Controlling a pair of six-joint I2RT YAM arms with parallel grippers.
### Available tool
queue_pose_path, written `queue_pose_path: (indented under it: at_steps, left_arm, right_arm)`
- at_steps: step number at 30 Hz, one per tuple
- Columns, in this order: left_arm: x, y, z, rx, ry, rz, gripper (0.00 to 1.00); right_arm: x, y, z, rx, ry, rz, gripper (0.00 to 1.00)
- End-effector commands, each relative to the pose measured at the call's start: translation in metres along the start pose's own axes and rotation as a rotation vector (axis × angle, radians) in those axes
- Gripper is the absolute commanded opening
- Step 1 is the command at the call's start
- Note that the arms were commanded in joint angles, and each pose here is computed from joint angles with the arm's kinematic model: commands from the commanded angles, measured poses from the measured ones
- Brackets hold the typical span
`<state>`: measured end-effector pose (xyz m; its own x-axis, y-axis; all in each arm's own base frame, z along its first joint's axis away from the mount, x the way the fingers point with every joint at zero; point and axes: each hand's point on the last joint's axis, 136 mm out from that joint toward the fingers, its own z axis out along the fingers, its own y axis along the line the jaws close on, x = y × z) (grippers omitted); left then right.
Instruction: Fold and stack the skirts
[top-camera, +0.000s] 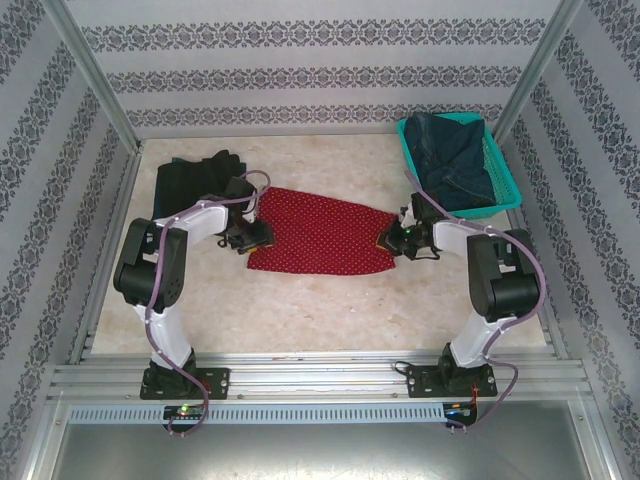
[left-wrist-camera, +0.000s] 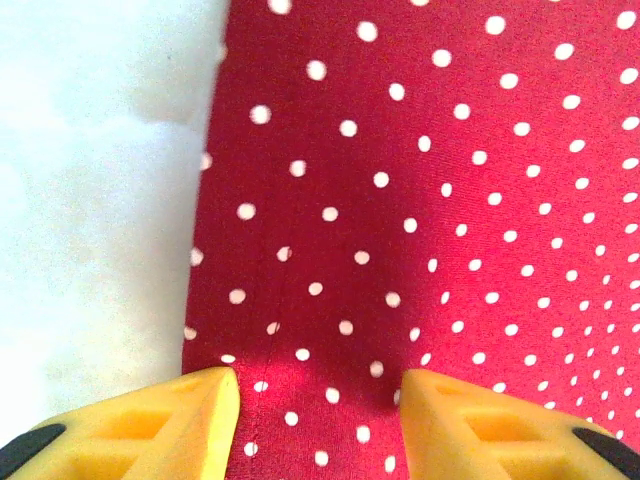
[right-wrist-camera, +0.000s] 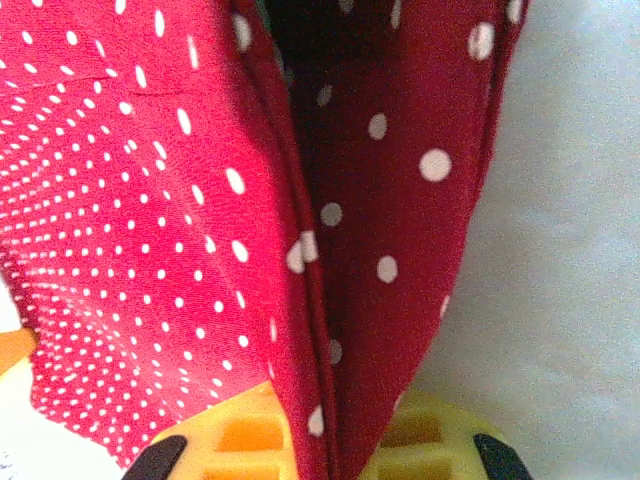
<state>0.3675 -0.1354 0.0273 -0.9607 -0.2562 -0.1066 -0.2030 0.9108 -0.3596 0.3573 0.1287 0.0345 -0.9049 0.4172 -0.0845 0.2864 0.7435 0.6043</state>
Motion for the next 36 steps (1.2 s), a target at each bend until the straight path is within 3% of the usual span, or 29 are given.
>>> queue_pose_path:
  at_steps: [1,6,11,18,23,26,31,36]
  left_arm:
    - [0.031,0.011,0.004,-0.009,0.103,-0.061,0.48]
    - [0.044,-0.006,0.006,0.069,0.119,-0.086,0.46]
    - [0.056,-0.019,0.016,0.093,0.141,-0.081,0.44]
    - [0.057,-0.025,0.02,0.104,0.14,-0.075,0.44]
    - [0.056,-0.027,0.018,0.099,0.143,-0.058,0.44]
    - [0.054,-0.033,0.011,0.12,0.14,-0.051,0.44]
    - [0.041,-0.057,-0.025,0.18,0.089,-0.02,0.5]
    - [0.023,-0.038,-0.042,0.073,-0.005,0.012,0.56]
  right_arm:
    - [-0.005,-0.007,-0.033,0.215,-0.035,-0.132,0.0]
    - [-0.013,0.001,-0.059,0.387,-0.044,-0.261,0.0]
    - [-0.014,0.04,-0.066,0.457,-0.053,-0.385,0.0]
    - [0.007,0.121,-0.042,0.404,-0.047,-0.499,0.0]
    - [0.04,0.166,0.005,0.269,0.026,-0.511,0.0]
    - [0.047,0.16,0.036,0.254,0.06,-0.473,0.0]
    - [0.041,0.115,0.066,0.374,0.089,-0.461,0.0]
    - [0.042,0.101,0.073,0.361,0.114,-0.428,0.0]
